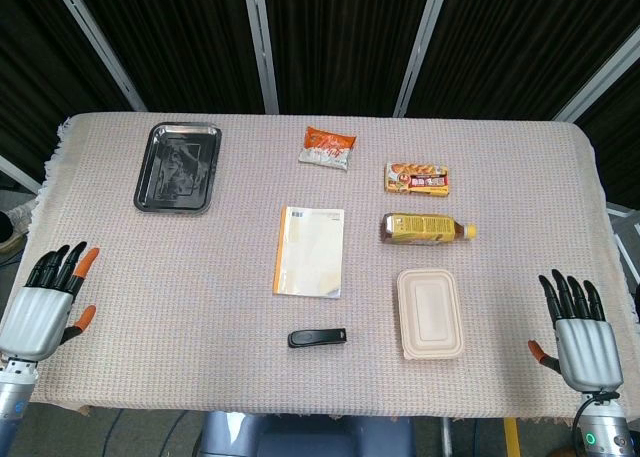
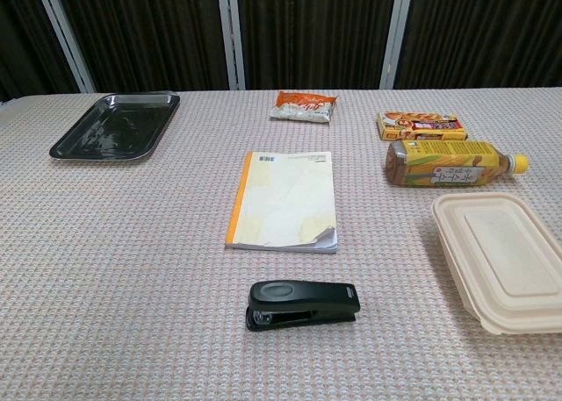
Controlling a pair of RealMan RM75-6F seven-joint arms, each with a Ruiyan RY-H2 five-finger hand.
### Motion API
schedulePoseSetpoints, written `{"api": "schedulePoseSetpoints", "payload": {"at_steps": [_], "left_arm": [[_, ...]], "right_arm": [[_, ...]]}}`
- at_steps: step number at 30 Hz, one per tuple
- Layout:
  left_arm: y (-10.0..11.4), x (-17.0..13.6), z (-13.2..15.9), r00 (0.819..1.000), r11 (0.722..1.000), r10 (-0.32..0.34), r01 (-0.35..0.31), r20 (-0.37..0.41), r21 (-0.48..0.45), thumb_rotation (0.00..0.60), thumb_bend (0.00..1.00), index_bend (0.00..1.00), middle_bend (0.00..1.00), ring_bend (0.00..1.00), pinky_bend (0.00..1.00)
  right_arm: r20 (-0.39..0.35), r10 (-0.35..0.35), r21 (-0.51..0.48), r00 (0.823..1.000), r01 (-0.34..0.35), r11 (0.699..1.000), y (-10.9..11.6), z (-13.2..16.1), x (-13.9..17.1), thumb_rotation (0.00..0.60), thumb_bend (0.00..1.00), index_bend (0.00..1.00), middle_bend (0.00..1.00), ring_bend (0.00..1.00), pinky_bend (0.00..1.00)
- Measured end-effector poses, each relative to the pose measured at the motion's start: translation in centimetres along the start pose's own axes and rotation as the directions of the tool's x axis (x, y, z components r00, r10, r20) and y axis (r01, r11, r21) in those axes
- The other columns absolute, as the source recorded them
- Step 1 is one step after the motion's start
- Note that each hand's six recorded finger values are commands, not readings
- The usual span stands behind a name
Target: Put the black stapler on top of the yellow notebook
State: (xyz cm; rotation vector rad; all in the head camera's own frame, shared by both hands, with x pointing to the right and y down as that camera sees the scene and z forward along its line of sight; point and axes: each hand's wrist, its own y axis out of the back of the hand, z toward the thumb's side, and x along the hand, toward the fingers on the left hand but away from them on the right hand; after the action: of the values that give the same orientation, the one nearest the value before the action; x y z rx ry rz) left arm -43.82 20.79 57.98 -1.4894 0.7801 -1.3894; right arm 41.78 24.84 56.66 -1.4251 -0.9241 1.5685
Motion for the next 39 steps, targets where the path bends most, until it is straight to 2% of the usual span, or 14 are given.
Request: {"api": "schedulePoseSetpoints", "payload": {"at_steps": [11, 16, 19, 24, 30, 35, 39], "left_arm": [[-0.7, 1.5, -0.1, 0.999, 0.999, -0.032, 0.032, -0.018, 0.004, 0.600, 0.32, 0.00, 0.00, 0.00, 0.11], [-0.7, 2.2, -0.3, 1.000, 1.000, -0.014, 0.014, -0.020, 0.004, 0.600, 0.32, 0.00, 0.00, 0.00, 0.11], [-1.0, 2.4, -0.4, 0.999, 1.000, -0.025, 0.025, -0.021, 0.002, 0.600, 0.32, 0.00, 0.00, 0.00, 0.11], [-1.4, 2.6, -1.1, 0.998, 0.999, -0.045, 0.045, -0.047, -0.003, 0.600, 0.32, 0.00, 0.00, 0.00, 0.11], [-1.1, 2.5, -2.1, 0.996, 0.999, -0.034, 0.033, -0.083, -0.014, 0.600, 0.32, 0.00, 0.00, 0.00, 0.11], [-1.2, 2.2, -2.5, 0.995, 0.999, -0.036, 0.034, -0.098, -0.016, 0.600, 0.32, 0.00, 0.00, 0.00, 0.11], [-1.2, 2.1, -2.4, 0.995, 0.999, -0.037, 0.035, -0.092, -0.019, 0.600, 0.32, 0.00, 0.00, 0.00, 0.11]], "right_arm": [[-0.030, 0.044, -0.011, 0.999, -0.045, 0.999, -1.3, 0.8, -1.3, 0.600, 0.14, 0.00, 0.00, 0.00, 0.00], [-0.116, 0.052, -0.019, 0.992, -0.054, 0.998, -2.6, 3.1, -2.2, 0.600, 0.14, 0.09, 0.05, 0.02, 0.14], [-0.197, 0.044, -0.004, 0.979, -0.045, 0.999, -3.1, 5.4, -2.2, 0.600, 0.14, 0.15, 0.11, 0.08, 0.21], [-0.334, 0.011, -0.033, 0.943, -0.024, 0.999, -3.6, 10.5, -1.6, 0.600, 0.14, 0.16, 0.14, 0.12, 0.25], [-0.415, -0.017, -0.058, 0.909, -0.008, 0.998, -2.9, 14.1, -1.0, 0.600, 0.14, 0.16, 0.15, 0.13, 0.29], [-0.478, -0.024, -0.108, 0.878, -0.032, 0.994, -1.7, 17.5, 0.0, 0.600, 0.14, 0.16, 0.15, 0.13, 0.30], [-0.528, -0.006, -0.119, 0.850, -0.066, 0.991, -1.6, 20.2, 0.6, 0.600, 0.14, 0.16, 0.16, 0.15, 0.32]]}}
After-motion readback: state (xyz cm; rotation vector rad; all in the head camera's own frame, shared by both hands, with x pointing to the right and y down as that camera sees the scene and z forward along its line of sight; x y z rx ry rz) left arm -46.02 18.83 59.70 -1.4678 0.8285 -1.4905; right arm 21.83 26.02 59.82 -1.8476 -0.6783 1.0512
